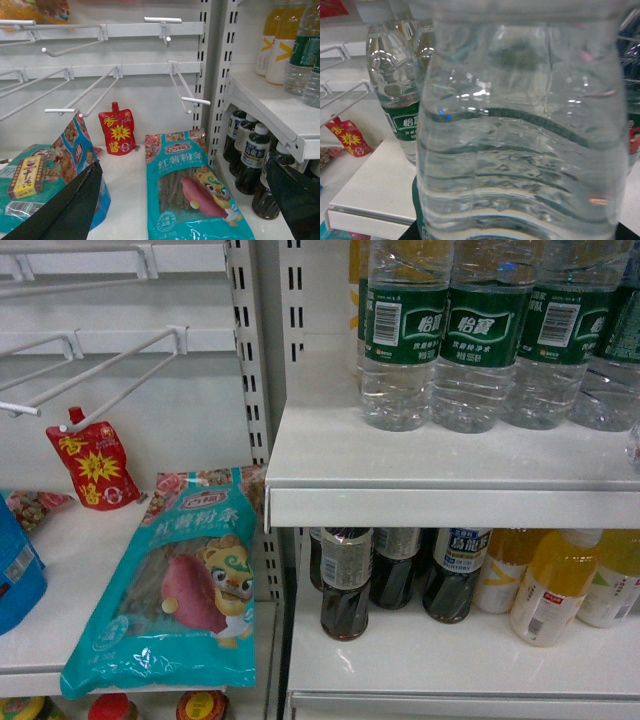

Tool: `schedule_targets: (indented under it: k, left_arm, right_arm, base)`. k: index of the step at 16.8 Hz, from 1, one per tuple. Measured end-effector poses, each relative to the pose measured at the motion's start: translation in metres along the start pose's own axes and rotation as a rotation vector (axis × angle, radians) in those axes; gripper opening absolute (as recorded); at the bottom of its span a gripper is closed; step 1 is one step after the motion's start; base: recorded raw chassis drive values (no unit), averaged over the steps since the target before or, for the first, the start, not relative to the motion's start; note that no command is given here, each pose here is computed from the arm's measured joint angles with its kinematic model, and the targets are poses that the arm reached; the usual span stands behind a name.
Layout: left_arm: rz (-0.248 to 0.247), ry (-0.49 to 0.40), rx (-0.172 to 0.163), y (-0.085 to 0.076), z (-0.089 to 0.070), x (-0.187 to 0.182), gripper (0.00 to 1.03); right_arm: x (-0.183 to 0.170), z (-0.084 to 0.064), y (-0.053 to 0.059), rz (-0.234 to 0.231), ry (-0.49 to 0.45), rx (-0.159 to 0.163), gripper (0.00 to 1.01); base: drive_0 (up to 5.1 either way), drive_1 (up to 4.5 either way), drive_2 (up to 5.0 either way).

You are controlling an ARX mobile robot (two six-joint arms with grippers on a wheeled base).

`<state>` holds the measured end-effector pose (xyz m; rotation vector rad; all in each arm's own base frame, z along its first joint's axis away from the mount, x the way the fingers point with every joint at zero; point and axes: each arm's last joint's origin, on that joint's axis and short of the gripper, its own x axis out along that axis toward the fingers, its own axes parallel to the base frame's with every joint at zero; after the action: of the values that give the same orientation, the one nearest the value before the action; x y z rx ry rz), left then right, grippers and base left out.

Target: Move water from second to third shelf

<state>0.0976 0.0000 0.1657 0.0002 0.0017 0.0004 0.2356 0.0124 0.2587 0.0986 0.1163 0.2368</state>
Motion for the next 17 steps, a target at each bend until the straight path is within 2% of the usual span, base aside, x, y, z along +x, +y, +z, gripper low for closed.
schedule_targets:
  k: [6,9,14,17]
  left_arm:
    - [0.0,0.0,0.0,0.0,0.0,0.0,0.98]
    - [0.0,0.0,0.0,0.0,0.0,0.0,0.98]
    - [0.0,0.0,0.0,0.0,0.0,0.0,0.98]
    - [0.0,0.0,0.0,0.0,0.0,0.0,0.98]
  right_arm:
    - [0.045,0.001,-0.009,-0.056,0.062,-0.02,0.41]
    - [0.061,-0.006,-0.005,-0.055,0.095,-0.023,0.41]
    - [0.08,-0.004,0.002,-0.04,0.095,-0.031,0.41]
    - [0.088,-0.004,0.001,-0.055,0.095,-0.029,0.41]
  base:
    - [0.0,0.0,0.0]
    - [0.0,0.0,0.0]
    - [0.0,0.0,0.0]
    - [0.0,0.0,0.0]
